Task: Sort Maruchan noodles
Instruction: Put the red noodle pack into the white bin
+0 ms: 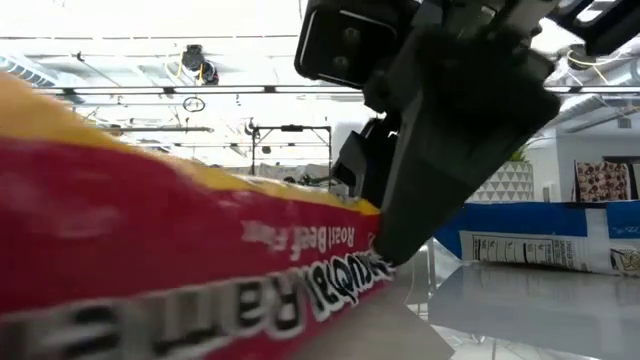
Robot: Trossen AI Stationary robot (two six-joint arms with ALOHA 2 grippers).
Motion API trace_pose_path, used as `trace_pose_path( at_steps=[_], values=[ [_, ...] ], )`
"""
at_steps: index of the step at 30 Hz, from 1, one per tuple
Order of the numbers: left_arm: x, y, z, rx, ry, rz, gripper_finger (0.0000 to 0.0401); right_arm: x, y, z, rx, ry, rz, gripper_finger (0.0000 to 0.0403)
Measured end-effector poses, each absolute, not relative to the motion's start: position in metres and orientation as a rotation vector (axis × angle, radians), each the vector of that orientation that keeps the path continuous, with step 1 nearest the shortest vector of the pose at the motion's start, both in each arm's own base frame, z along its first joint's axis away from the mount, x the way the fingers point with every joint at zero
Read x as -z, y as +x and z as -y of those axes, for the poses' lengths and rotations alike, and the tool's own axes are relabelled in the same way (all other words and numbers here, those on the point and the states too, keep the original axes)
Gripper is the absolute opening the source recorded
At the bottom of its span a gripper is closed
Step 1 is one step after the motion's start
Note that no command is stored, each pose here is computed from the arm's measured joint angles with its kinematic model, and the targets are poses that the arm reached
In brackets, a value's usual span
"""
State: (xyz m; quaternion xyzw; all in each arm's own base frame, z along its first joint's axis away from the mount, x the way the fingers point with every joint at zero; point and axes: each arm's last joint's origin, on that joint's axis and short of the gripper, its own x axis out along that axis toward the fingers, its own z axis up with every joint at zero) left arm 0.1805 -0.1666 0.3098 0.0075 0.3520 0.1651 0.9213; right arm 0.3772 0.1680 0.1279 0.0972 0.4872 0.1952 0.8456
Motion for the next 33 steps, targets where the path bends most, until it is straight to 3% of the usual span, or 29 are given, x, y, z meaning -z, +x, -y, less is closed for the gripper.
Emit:
trace_pose_path(
  at_steps=[7, 14, 26, 33],
  values=[
    [-0.310, 0.181, 0.167, -0.342, 0.009, -0.722, 0.0182, -0.127, 0.380, -0.164, -0.461, 0.152, -1.000, 0.0011],
    [-0.310, 0.181, 0.166, -0.342, 0.008, -0.722, 0.0182, -0.139, 0.386, -0.165, -0.451, 0.005, -0.912, 0.0002],
    [-0.312, 0.196, 0.156, -0.388, -0.042, -0.694, 0.0182, -0.215, 0.359, -0.184, -0.172, -0.335, -0.656, 0.0001],
    [-0.319, 0.217, 0.163, -0.263, -0.046, -0.616, 0.0182, -0.232, 0.343, -0.199, -0.074, -0.459, -0.586, 0.0000]
  ],
)
